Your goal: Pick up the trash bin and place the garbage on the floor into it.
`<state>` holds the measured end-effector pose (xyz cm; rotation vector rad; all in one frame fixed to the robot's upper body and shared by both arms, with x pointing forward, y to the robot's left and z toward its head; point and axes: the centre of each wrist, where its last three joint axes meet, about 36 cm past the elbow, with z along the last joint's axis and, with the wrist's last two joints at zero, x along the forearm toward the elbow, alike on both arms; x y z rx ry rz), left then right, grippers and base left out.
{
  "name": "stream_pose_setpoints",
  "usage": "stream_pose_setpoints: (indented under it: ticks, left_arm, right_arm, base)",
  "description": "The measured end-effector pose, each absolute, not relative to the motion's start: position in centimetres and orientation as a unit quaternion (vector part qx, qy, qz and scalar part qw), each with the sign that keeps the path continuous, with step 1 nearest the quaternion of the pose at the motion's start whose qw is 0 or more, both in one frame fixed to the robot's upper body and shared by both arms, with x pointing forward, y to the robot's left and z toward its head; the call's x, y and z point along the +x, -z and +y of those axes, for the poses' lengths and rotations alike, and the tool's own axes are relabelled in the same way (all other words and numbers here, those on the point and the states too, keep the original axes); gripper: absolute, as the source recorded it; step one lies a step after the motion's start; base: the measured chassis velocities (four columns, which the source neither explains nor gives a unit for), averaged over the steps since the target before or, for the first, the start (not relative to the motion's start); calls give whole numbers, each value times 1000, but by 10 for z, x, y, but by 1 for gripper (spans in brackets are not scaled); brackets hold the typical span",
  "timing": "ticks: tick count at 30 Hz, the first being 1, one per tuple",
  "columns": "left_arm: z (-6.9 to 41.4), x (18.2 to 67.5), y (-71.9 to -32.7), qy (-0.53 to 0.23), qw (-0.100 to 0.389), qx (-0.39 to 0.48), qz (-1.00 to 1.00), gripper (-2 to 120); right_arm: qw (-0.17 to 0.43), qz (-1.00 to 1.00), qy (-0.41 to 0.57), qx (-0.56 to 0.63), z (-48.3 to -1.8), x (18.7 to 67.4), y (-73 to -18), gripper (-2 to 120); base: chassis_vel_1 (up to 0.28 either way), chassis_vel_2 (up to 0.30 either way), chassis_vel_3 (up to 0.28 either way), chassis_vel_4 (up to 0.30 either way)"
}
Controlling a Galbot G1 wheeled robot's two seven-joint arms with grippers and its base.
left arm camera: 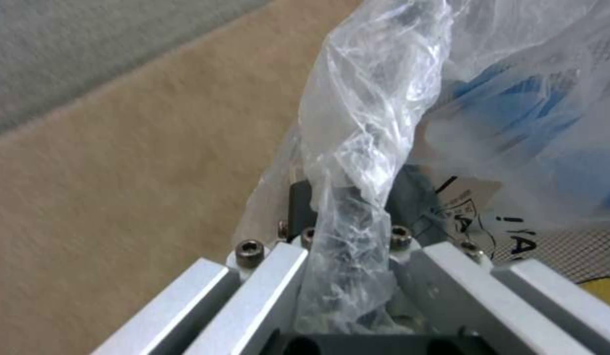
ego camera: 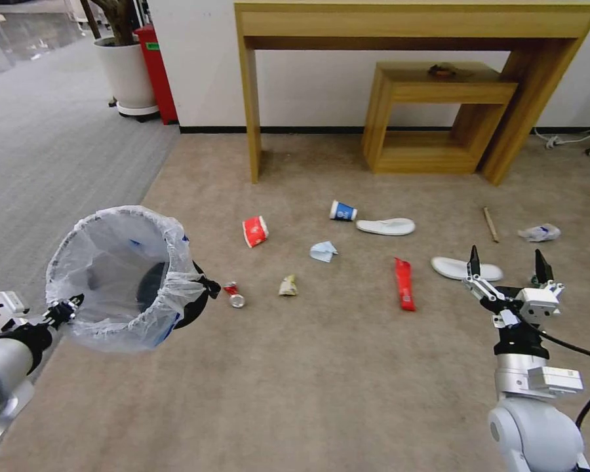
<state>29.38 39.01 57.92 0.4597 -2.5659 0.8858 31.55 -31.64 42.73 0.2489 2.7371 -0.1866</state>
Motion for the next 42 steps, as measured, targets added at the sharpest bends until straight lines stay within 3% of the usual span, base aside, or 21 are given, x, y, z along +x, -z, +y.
stream_pose_setpoints:
  ticks: [18,42]
  left_arm:
    - [391,297,-576,-315,198,163,-914,0]
    - [389,304,-569,-316,203,159,-913,0]
  right_arm:
    - [192,975,64,89,-315,317,-427,100]
    - [190,976,60,91,-314,320,-421,100]
  base:
    - [215,354,-194,-350]
    - [-249,233,247,-231]
